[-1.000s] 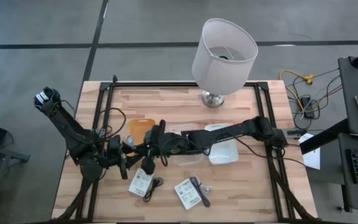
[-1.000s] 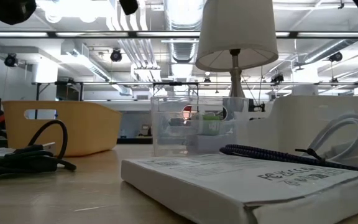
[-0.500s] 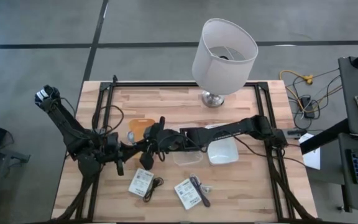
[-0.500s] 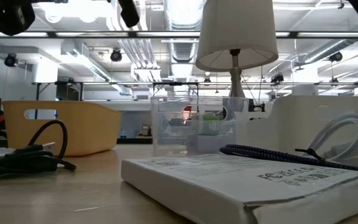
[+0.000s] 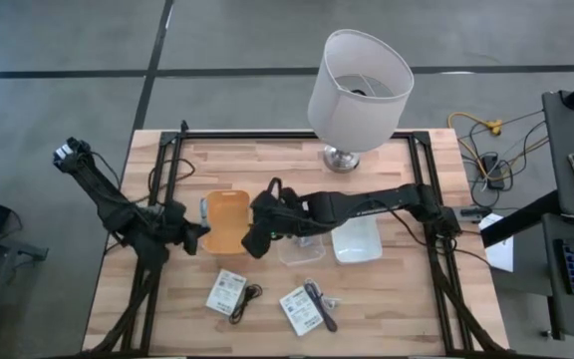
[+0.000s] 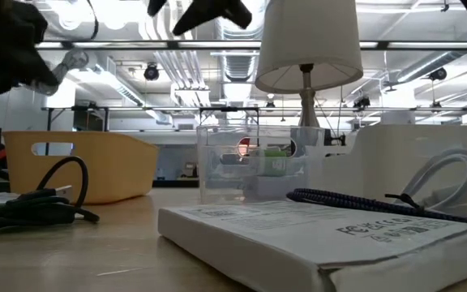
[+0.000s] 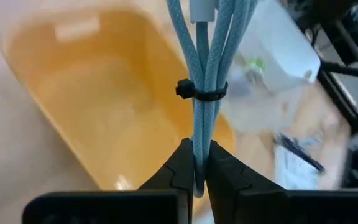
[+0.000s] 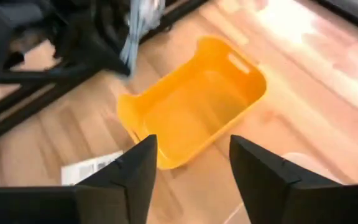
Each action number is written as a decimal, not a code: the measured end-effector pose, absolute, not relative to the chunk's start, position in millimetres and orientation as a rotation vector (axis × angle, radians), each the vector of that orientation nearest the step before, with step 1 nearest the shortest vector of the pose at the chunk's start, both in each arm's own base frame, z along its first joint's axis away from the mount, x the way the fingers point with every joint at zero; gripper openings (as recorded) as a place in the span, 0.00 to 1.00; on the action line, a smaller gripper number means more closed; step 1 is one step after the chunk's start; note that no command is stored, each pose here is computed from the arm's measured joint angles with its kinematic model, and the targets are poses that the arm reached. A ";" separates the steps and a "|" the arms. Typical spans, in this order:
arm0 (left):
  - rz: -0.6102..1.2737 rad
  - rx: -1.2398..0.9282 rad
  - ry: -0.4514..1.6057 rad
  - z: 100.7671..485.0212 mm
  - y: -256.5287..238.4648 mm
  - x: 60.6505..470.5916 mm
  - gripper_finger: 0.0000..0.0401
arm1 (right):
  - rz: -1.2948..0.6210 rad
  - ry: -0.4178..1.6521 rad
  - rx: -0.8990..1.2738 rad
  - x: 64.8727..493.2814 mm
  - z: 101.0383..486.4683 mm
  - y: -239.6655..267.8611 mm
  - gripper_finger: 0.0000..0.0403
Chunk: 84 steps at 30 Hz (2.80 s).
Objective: Pick and place items into bin
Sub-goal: Put the blue charger cable into the orange bin, then put the white charger cable into the orange bin
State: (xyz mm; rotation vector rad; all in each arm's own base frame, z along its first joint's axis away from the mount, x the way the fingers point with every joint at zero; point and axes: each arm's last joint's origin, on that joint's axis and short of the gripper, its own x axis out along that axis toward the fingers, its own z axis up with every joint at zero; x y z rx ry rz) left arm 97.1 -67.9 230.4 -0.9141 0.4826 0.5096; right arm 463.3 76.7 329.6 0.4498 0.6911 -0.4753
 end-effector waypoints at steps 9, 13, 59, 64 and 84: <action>0.446 -1.197 0.407 203.5 -53.4 95.6 0.03 | -0.463 0.582 0.480 467.0 344.6 79.0 0.50; 0.401 -1.297 0.339 184.7 -51.1 100.6 0.04 | -0.460 0.582 0.495 466.2 344.3 83.6 0.50; -0.101 -0.861 0.787 243.8 -156.7 151.5 0.57 | 0.009 1.450 -0.131 388.9 211.4 171.9 0.50; -0.063 -0.833 0.773 237.3 -159.9 155.5 0.57 | -0.098 1.411 0.068 363.9 220.9 210.7 0.50; -0.051 -0.792 0.792 226.8 -157.5 153.7 0.57 | -0.283 1.397 0.276 346.7 154.0 220.6 0.50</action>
